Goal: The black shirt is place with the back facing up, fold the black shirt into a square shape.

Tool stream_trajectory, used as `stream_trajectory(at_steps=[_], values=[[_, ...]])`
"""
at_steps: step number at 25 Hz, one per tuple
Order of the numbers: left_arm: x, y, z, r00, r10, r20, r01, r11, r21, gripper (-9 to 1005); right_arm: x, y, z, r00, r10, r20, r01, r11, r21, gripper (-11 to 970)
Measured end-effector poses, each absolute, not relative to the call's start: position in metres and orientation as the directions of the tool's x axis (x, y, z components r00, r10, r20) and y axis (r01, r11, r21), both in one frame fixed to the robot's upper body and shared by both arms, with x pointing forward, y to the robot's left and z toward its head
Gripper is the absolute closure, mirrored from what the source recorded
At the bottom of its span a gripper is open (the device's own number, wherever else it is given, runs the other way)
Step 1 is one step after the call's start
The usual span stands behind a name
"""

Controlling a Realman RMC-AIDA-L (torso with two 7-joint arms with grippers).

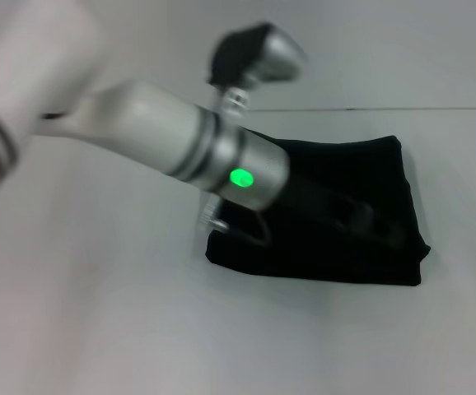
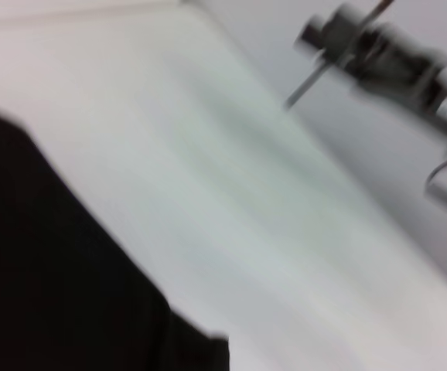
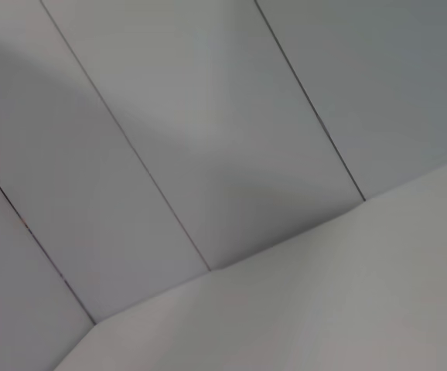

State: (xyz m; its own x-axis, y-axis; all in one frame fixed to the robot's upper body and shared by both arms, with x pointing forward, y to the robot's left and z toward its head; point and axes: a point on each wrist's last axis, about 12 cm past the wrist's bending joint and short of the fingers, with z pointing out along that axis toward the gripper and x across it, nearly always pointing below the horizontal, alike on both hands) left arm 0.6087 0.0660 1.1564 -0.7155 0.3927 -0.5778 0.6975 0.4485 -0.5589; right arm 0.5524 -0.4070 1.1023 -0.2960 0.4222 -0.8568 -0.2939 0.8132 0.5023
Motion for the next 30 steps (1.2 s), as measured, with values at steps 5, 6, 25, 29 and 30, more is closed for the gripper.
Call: stream_trajectory(at_steps=[5,6,25,29,30], values=[[0.626,0.154,1.166,-0.84,0.082,-0.537,0.498,0.511,-0.701,549,0.558,-0.413,1.111,-0.405,0.406,-0.82,-0.3,0.788,0.538,270],[0.63,0.178,1.162,-0.888,-0.014,-0.459,0.383,0.529,-0.758,515,0.56,-0.414,1.112,-0.442,0.403,-0.802,-0.291,0.781,0.553,270],[0.579,0.248,1.067,-0.938,-0.342,-0.051,-0.121,0.462,-0.879,104,0.623,-0.42,1.209,-0.815,0.32,-0.484,0.023,0.851,0.524,275],[0.583,0.24,1.062,-0.935,-0.347,-0.072,-0.118,0.496,-0.86,148,0.625,-0.421,1.212,-0.802,0.341,-0.49,0.031,0.844,0.536,275],[0.584,0.238,1.06,-0.934,-0.349,-0.082,-0.116,0.511,-0.852,182,0.625,-0.421,1.212,-0.8,0.345,-0.491,0.033,0.842,0.538,275]])
